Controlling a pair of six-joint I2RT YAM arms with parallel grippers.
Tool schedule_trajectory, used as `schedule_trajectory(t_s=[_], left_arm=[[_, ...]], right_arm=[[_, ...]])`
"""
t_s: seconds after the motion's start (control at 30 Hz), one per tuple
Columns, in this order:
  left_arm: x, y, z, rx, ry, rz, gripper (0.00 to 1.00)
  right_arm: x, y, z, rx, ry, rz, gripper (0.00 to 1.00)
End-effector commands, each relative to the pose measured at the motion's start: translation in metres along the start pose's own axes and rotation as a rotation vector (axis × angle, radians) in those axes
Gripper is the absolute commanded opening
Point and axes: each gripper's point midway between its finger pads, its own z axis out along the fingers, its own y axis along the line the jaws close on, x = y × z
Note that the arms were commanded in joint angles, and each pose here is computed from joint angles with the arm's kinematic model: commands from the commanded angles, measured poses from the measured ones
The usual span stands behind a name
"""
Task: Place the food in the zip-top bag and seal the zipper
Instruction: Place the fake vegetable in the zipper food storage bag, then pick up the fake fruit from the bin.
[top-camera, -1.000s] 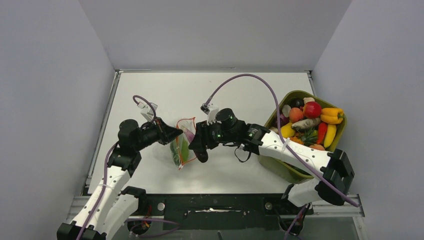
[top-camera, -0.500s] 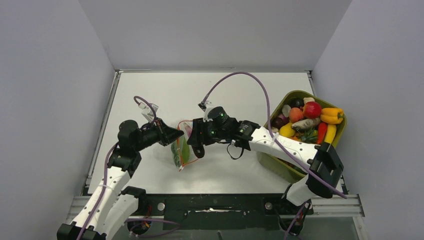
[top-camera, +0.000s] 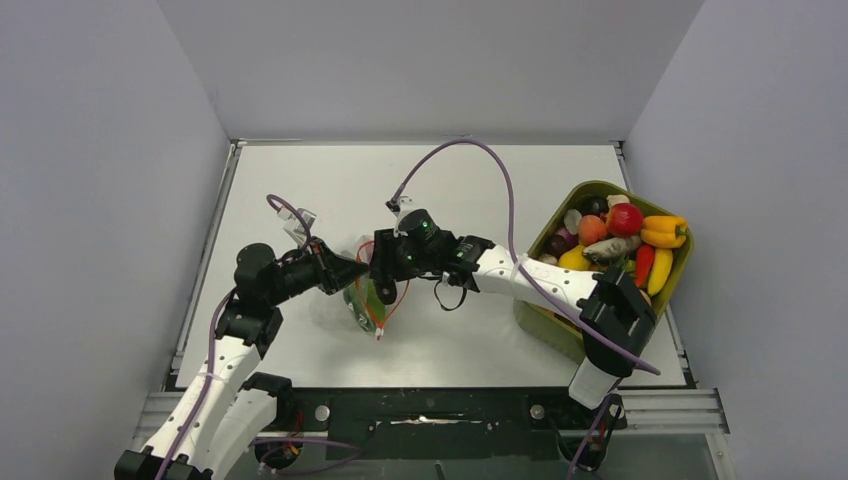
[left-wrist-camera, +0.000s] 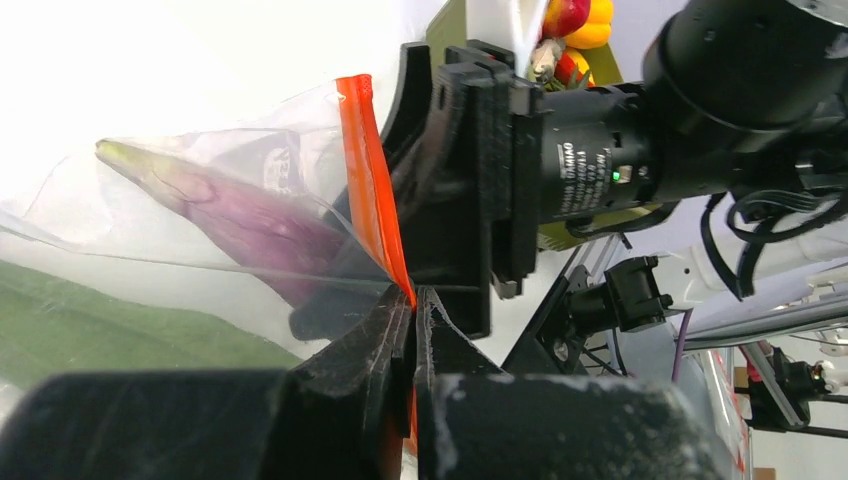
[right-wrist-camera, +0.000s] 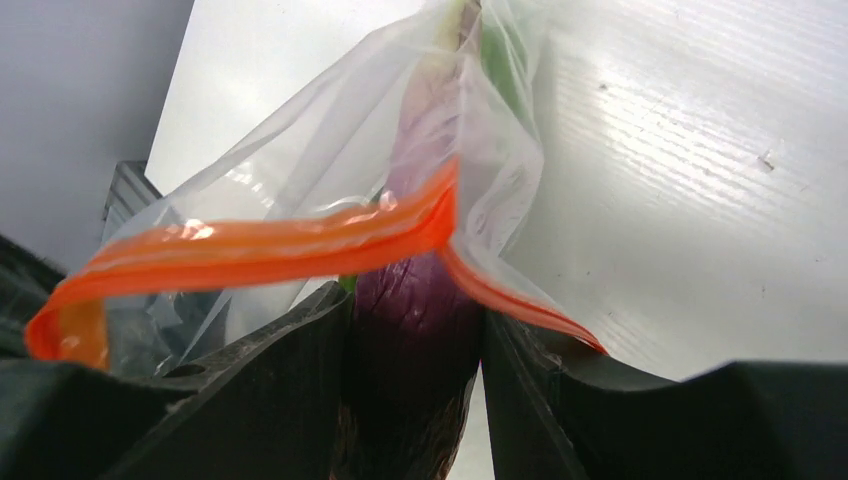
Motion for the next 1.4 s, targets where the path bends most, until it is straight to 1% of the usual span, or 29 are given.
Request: schedule_trajectory(t_s=[0.0, 0.1, 0.17, 0.27, 0.33, 0.43, 0.6, 0.7, 0.9, 1.03, 1.13, 1.3, 1.37], left_arm=[[-0.017, -0.023, -0.002, 0.086, -0.055, 0.075, 0.0], [-0.018, -0.02, -0.002, 0.064, -0.056, 0.077, 0.0], [-0.019, -0.019, -0.002, 0.06, -0.056, 0.081, 0.0], [-0.019, -0.019, -0.002, 0.056, -0.059, 0.083, 0.0], [-0.019, -0.017, -0.002, 0.049, -0.057, 0.084, 0.0], [-0.019, -0.016, -0.002, 0.041, -0.058, 0.085, 0.0], [-0.019, -0.01, -0.002, 0.009, -0.054, 0.088, 0.0], [-0.019, -0.01, -0.002, 0.012, -0.051, 0.088, 0.0], [-0.018, -0.011, -0.002, 0.011, -0.052, 0.089, 0.0], [-0.019, -0.011, -0.003, 0.01, -0.056, 0.095, 0.0], [-0.019, -0.011, -0.003, 0.011, -0.057, 0.096, 0.0], [-0.02, -0.012, -0.003, 0.012, -0.059, 0.1, 0.0], [-0.02, -0.011, -0.003, 0.011, -0.057, 0.1, 0.0]], right_arm=[[-0.046, 0.012, 0.002, -0.043, -0.141, 0.01, 0.45], [-0.048, 0.012, -0.002, -0.046, -0.14, -0.007, 0.58], [-0.048, 0.011, -0.008, -0.043, -0.142, -0.024, 0.65], [-0.05, 0.009, -0.02, -0.035, -0.15, -0.052, 0.69], [-0.052, 0.004, -0.028, -0.025, -0.158, -0.067, 0.69], [-0.055, 0.001, -0.044, -0.03, -0.165, -0.097, 0.67], [-0.056, 0.004, -0.07, -0.074, -0.176, -0.193, 0.65], [-0.059, -0.005, -0.086, -0.042, -0.202, -0.24, 0.64], [-0.074, -0.051, -0.115, 0.136, -0.248, -0.203, 0.61], [-0.086, -0.09, -0.139, 0.361, -0.295, -0.154, 0.54], [-0.091, -0.116, -0.161, 0.513, -0.307, -0.122, 0.52], [-0.097, -0.158, -0.194, 0.744, -0.328, -0.098, 0.49], [-0.099, -0.169, -0.204, 0.812, -0.332, -0.093, 0.49]])
